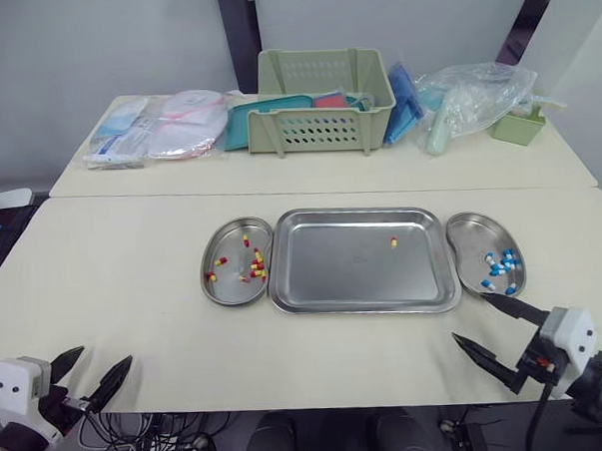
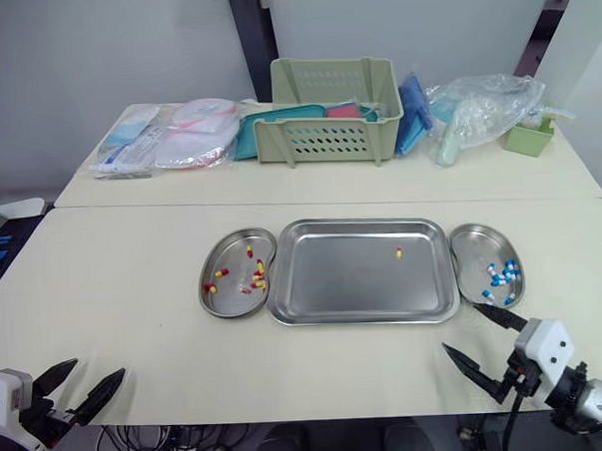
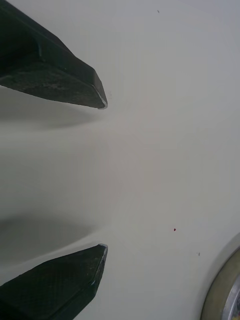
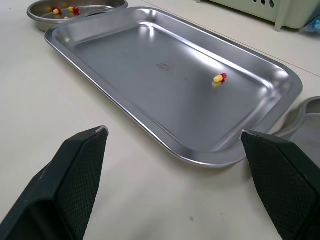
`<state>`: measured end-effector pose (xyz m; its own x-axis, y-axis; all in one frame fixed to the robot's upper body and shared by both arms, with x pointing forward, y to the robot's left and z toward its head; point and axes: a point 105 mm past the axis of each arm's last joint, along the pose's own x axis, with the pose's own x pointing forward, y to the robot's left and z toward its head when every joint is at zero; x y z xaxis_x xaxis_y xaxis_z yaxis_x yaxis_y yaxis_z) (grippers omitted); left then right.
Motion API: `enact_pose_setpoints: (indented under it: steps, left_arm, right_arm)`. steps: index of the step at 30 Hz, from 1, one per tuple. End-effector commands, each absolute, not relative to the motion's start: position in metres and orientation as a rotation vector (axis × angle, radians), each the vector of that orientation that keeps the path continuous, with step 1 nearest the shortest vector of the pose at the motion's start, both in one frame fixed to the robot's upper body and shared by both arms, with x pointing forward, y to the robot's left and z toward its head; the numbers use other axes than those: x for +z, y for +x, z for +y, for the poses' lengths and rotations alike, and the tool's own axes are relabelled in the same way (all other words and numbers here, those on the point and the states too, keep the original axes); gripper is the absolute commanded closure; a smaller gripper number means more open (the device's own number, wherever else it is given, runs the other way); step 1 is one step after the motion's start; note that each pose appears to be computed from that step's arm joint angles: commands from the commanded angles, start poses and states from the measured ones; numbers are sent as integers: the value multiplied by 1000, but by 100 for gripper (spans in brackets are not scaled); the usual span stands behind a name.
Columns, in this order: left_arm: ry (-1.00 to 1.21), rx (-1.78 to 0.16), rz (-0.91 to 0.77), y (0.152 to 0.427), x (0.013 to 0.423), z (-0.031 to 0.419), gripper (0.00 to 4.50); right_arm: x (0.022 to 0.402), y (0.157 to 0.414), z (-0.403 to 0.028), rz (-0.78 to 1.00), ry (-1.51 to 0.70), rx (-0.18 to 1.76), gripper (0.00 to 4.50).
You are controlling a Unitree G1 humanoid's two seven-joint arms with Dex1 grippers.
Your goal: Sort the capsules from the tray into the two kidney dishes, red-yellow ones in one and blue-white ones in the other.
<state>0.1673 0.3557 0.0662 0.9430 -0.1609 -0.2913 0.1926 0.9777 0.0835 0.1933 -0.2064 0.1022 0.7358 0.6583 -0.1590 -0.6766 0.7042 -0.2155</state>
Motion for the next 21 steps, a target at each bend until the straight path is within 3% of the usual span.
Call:
enact_pose_setpoints:
  steps: [1,7,10,17,21]
  left_arm:
    - [161,-231,251,170,83,348,0]
    - [123,-545,178,192,110,271,0]
    - [96,-693,60,224,138,210,0]
    - [98,-823,57,271,151,123,0]
    - [60,-780,59,303,152,85,0]
  right_arm:
    - [107,195,-203,38,-278,740,3]
    - [94,192,-208,58,-274,746,3]
    - [87,189,-209,68,-272,745,3]
    - [82,185,-209,62,-268,729,3]
    - [84,184,-208,49,-260,700,3]
